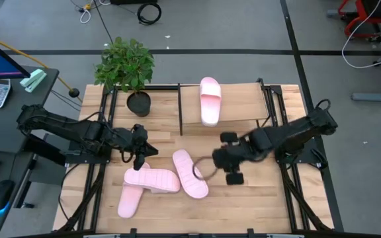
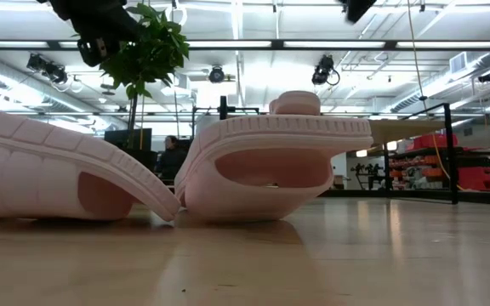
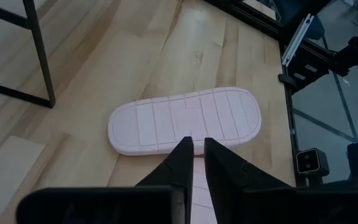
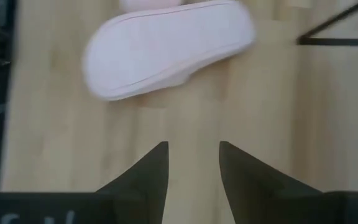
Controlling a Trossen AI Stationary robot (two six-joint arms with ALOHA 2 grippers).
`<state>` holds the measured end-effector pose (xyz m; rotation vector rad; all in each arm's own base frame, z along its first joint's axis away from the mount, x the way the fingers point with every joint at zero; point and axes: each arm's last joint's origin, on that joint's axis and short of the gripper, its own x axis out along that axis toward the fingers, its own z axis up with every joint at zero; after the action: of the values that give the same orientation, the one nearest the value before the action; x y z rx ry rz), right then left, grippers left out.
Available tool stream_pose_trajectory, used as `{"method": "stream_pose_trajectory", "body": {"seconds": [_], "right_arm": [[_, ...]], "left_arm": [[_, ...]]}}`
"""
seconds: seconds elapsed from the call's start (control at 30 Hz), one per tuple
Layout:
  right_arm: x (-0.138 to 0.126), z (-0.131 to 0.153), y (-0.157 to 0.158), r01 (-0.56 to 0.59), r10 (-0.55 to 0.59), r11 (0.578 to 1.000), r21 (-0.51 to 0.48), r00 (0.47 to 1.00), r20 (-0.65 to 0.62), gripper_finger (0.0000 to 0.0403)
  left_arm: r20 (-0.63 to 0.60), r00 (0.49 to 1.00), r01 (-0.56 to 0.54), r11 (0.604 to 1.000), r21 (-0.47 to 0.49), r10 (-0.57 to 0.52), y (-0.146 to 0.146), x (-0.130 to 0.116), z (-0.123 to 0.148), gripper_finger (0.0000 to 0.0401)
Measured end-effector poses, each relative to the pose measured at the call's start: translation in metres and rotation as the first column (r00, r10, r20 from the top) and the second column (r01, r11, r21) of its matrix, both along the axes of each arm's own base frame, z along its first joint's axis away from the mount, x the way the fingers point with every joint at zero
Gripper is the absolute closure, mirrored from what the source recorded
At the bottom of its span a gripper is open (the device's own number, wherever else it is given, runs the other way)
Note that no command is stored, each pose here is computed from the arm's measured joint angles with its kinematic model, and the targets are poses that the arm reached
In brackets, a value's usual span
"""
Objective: Pick and place slides into the shelf
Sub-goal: Put the right pink slide on the shelf
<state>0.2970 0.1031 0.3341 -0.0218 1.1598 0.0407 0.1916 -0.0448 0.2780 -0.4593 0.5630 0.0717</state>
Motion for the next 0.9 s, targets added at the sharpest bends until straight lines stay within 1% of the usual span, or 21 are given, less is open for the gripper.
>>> {"method": "stream_pose_trajectory", "body": {"seconds": [0.07,0.2,0.3,0.4,0.5,0.57,0.63,0.83,0.9], "right_arm": [[-0.005,0.000,0.013,0.002,-0.002,1.000,0.017,1.000,-0.004,0.0257],[-0.012,-0.003,0.028,0.045,-0.044,0.998,0.040,0.999,-0.021,0.0256],[-0.016,-0.015,0.037,0.040,-0.039,0.999,0.036,0.998,-0.039,0.0256],[-0.022,-0.030,0.049,-0.078,0.076,0.997,-0.031,0.996,-0.042,0.0257],[-0.026,-0.048,0.064,-0.227,0.226,0.972,-0.066,0.974,-0.023,0.0257],[-0.027,-0.056,0.073,-0.287,0.289,0.955,-0.068,0.957,0.018,0.0254],[-0.028,-0.064,0.080,-0.314,0.318,0.947,-0.074,0.946,0.058,0.0248],[-0.028,-0.080,0.084,-0.332,0.339,0.940,-0.081,0.935,0.103,0.0216],[-0.025,-0.083,0.086,-0.363,0.374,0.927,-0.098,0.916,0.142,0.0202]], "left_arm": [[0.000,1.000,0.000,1.000,0.000,0.000,0.000,0.000,0.000,0.0356],[0.000,1.000,0.001,1.000,0.000,-0.001,0.000,0.000,0.000,0.0358],[0.000,1.000,0.000,1.000,0.001,0.000,0.000,0.000,0.000,0.0356],[0.000,1.000,0.002,1.000,0.003,-0.002,0.000,0.000,0.000,0.0354],[0.000,1.000,0.006,1.000,0.009,-0.006,0.000,0.000,0.000,0.0353],[0.000,1.000,0.006,1.000,0.009,-0.006,0.000,0.000,0.000,0.0353],[0.000,1.000,0.006,1.000,0.009,-0.006,0.000,0.000,0.000,0.0353],[-0.002,1.000,0.006,1.000,0.009,-0.006,0.000,0.000,0.000,0.0355],[-0.002,1.000,0.006,1.000,0.009,-0.006,0.000,0.000,0.000,0.0354]]}}
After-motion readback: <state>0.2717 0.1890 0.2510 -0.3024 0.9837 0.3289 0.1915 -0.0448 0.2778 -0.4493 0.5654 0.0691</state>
